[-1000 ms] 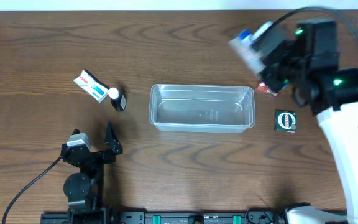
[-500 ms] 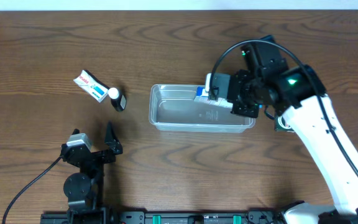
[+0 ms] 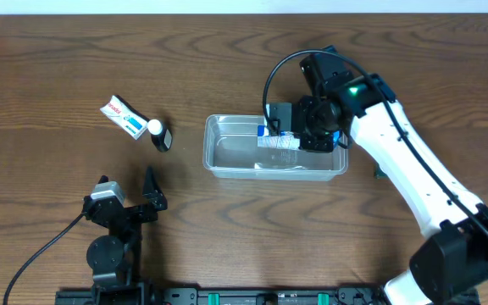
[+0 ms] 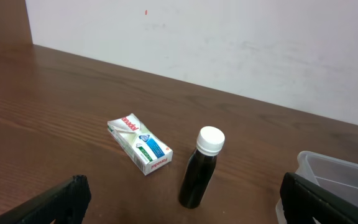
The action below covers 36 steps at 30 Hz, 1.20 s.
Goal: Pack container
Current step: 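Lift the blue box with the right gripper over the container, then lower the blue box into the container and lay it flat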
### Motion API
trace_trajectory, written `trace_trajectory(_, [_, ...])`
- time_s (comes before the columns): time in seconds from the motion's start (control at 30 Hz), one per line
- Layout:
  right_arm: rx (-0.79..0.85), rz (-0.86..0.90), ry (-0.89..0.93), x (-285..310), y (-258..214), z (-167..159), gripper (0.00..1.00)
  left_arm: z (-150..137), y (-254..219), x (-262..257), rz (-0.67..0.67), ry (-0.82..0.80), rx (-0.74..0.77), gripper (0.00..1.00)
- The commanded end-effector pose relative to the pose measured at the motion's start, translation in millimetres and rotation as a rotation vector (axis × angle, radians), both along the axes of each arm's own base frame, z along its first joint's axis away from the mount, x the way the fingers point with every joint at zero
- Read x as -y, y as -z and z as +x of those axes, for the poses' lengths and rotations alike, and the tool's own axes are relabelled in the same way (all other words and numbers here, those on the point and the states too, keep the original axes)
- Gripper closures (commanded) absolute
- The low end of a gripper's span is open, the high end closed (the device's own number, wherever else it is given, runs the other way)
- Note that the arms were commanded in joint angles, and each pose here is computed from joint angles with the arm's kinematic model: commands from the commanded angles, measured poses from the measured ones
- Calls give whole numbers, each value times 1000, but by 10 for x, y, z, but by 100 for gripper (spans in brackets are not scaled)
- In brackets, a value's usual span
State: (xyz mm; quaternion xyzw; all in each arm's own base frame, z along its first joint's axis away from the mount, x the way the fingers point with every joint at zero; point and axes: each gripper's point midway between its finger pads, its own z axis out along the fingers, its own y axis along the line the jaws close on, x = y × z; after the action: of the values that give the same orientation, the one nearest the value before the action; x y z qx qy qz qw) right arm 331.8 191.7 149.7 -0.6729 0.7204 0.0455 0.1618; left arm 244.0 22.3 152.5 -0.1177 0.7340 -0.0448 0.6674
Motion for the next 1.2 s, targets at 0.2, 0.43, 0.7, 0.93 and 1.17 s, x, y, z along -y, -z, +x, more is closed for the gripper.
trace_trajectory(0.2, [-35,-11,-35,-85,220,34,99,-11,155,-17,5,-8,-49,2])
trace_trajectory(0.43, [-59,-22,-35,-104,387,73,99,-11,155,-17,5,-8,-49,2])
trace_trajectory(0.7, [-56,-25,-33,-113,492,108,99,-11,155,-17,5,-8,-49,2])
trace_trajectory(0.93, [-40,-19,-39,-140,606,117,99,-11,155,-17,5,-8,-48,2])
trace_trajectory(1.17, [-42,-22,-45,-133,829,58,99,-11,155,-17,5,-8,-49,2])
